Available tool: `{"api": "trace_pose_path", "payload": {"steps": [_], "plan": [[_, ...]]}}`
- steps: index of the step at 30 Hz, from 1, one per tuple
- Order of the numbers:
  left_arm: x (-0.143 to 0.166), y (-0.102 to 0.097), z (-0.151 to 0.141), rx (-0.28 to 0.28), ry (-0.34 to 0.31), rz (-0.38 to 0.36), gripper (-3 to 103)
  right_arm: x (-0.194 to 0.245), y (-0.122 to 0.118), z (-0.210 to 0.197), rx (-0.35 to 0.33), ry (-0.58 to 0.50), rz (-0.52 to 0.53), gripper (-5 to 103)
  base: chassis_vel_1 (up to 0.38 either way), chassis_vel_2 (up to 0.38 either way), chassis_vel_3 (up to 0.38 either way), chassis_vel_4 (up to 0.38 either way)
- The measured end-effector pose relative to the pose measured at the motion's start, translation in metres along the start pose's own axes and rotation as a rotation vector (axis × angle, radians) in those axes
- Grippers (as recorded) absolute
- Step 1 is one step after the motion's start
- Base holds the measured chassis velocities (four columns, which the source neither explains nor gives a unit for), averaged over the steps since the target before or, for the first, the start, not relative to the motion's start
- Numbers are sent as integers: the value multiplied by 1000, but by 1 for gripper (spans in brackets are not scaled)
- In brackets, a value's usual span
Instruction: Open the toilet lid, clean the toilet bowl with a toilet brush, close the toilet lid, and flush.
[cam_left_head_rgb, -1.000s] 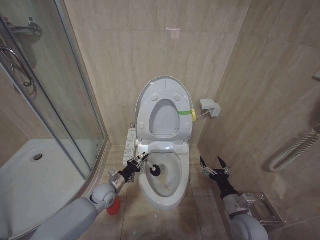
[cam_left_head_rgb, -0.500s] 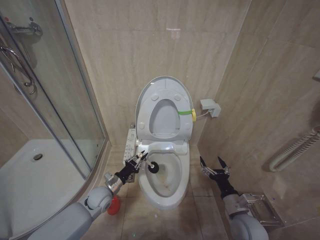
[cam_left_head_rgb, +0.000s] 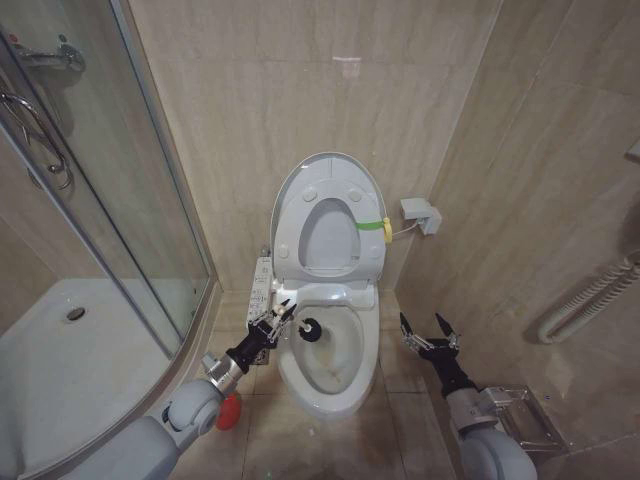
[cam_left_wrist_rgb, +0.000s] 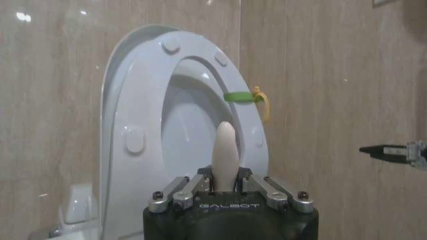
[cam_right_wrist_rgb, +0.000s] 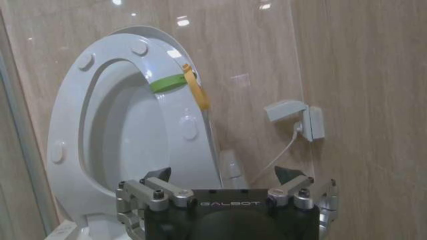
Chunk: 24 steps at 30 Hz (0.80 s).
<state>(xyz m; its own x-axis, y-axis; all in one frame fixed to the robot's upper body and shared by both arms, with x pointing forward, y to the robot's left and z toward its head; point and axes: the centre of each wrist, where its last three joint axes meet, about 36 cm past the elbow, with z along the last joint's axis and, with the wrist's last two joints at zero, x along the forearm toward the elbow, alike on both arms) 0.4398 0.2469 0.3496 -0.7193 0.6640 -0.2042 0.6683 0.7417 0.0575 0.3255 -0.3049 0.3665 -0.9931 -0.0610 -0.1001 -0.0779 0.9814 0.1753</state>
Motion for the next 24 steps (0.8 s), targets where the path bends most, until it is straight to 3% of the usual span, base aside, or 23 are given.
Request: {"api": "trace_pose_path", "payload": {"steps": [4,10,24], "plan": [[2,-4,-8,7,-21,-12,22,0,0,0,0,0,0,100,0,0,0,0],[13,-23,-42,35,-61,-6,22,0,0,0,0,0,0,100,0,0,0,0],[60,-36,-87,15,-36,-49,22,0,0,0,0,0,0,100,0,0,0,0]]}}
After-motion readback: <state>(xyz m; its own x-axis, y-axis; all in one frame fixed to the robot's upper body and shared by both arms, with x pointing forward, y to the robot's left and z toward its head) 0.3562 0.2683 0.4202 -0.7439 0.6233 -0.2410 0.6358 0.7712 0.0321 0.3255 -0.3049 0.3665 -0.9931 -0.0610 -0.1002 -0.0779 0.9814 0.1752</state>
